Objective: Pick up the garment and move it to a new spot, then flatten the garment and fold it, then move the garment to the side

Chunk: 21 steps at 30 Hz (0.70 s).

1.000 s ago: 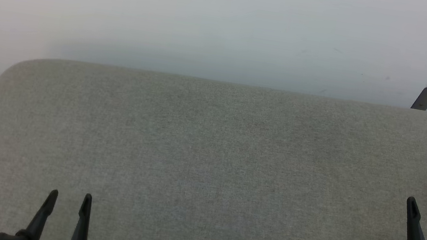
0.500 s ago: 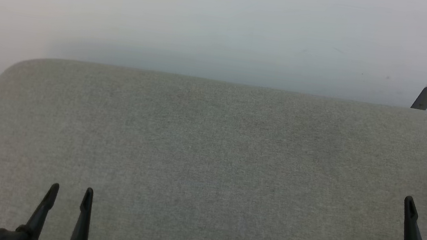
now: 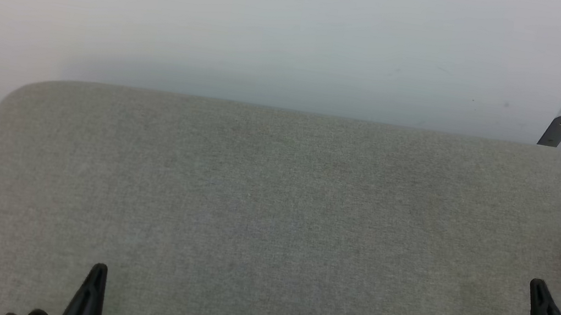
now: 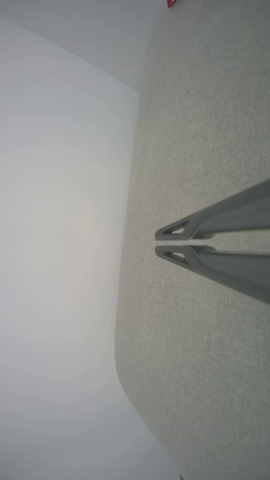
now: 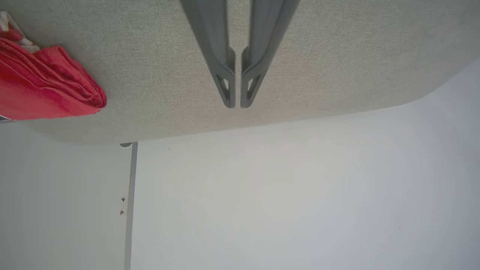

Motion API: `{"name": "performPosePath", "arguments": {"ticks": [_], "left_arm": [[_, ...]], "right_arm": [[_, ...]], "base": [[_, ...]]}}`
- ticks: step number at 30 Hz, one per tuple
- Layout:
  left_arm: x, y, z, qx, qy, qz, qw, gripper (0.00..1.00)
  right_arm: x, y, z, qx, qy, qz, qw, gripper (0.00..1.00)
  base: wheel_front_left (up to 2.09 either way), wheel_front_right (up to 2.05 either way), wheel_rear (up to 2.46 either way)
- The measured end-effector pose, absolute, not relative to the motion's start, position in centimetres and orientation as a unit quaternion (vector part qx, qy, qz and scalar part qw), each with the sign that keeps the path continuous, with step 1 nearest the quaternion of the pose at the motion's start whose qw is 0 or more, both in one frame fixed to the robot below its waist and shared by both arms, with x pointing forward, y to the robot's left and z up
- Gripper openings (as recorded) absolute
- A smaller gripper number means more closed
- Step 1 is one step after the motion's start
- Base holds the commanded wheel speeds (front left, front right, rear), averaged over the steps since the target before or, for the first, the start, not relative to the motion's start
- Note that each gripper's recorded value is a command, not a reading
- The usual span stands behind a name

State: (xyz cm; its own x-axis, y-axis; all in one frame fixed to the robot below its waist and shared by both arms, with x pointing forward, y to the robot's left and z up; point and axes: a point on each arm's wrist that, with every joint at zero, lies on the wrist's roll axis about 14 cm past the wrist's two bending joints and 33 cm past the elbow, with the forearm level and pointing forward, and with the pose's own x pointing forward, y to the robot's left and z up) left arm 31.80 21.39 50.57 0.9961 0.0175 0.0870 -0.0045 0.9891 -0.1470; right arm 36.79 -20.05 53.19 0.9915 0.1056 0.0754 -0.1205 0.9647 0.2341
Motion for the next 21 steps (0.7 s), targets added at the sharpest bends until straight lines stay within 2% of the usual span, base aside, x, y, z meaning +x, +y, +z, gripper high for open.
{"name": "performPosePath", "arguments": {"ticks": [21], "left_arm": [[33.2,22.0,49.5,-0.256,-0.019,0.034,0.966,0.00]], "right_arm": [[37.0,-20.3,51.6,0.287,0.000,0.029,0.958,0.00]], "base": [[0.00,0.00,0.00]]}}
